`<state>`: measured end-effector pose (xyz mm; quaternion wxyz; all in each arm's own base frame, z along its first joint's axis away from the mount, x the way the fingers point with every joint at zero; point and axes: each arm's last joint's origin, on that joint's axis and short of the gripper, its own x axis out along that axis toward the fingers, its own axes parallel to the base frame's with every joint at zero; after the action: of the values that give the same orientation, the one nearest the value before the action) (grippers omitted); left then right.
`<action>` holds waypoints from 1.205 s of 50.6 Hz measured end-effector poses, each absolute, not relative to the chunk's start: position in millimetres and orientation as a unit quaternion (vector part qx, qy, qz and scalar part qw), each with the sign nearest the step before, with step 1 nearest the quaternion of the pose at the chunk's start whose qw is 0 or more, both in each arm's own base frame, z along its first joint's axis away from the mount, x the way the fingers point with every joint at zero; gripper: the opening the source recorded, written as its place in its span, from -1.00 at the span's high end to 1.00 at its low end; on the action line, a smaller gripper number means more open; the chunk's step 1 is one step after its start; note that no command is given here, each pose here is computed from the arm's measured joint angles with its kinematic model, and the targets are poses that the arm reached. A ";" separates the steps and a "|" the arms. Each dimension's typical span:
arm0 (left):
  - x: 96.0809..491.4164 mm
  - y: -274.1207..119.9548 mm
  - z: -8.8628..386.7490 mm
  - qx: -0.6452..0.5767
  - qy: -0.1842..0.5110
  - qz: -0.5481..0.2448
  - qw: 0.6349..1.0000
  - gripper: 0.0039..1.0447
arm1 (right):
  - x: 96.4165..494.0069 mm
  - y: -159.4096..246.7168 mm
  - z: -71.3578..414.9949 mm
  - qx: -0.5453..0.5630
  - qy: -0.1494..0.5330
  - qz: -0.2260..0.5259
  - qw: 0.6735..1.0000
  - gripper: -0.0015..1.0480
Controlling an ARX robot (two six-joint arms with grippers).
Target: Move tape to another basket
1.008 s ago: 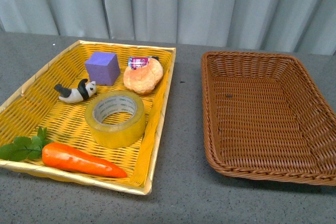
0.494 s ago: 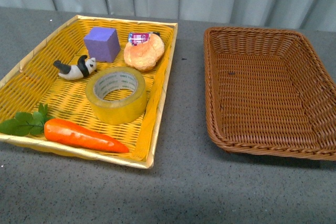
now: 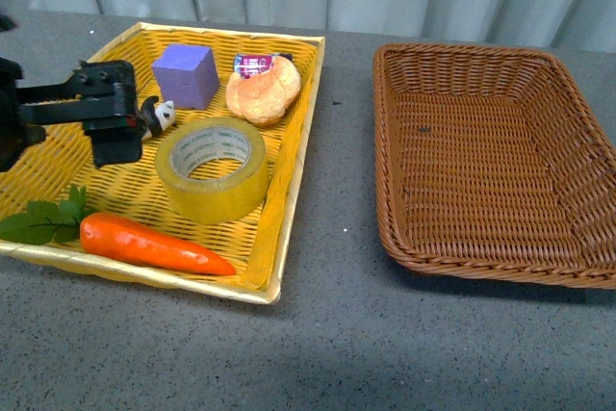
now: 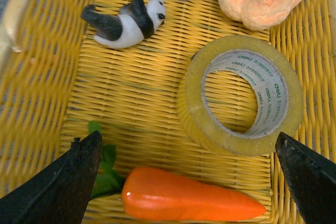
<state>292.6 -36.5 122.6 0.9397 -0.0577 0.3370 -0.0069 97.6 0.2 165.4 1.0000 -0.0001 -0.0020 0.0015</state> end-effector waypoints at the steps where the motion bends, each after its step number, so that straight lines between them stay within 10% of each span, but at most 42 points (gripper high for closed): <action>1: 296.4 -38.1 120.9 -0.057 0.340 -0.009 0.939 -0.88 | 97.6 0.2 165.4 0.000 -0.002 0.002 1.000 -0.83; 42: 355.8 -55.2 71.7 -0.045 0.416 0.031 0.908 -0.88 | 97.6 0.2 165.4 0.000 -0.002 0.002 1.000 -0.83; 61: 359.1 -56.8 72.7 -0.045 0.423 0.026 0.905 0.26 | 97.6 0.2 165.4 0.000 -0.002 0.002 1.000 -0.83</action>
<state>359.1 -56.8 72.7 0.9047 -0.0446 0.4230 0.0264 97.6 0.2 165.4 1.0000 -0.0001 -0.0018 0.0017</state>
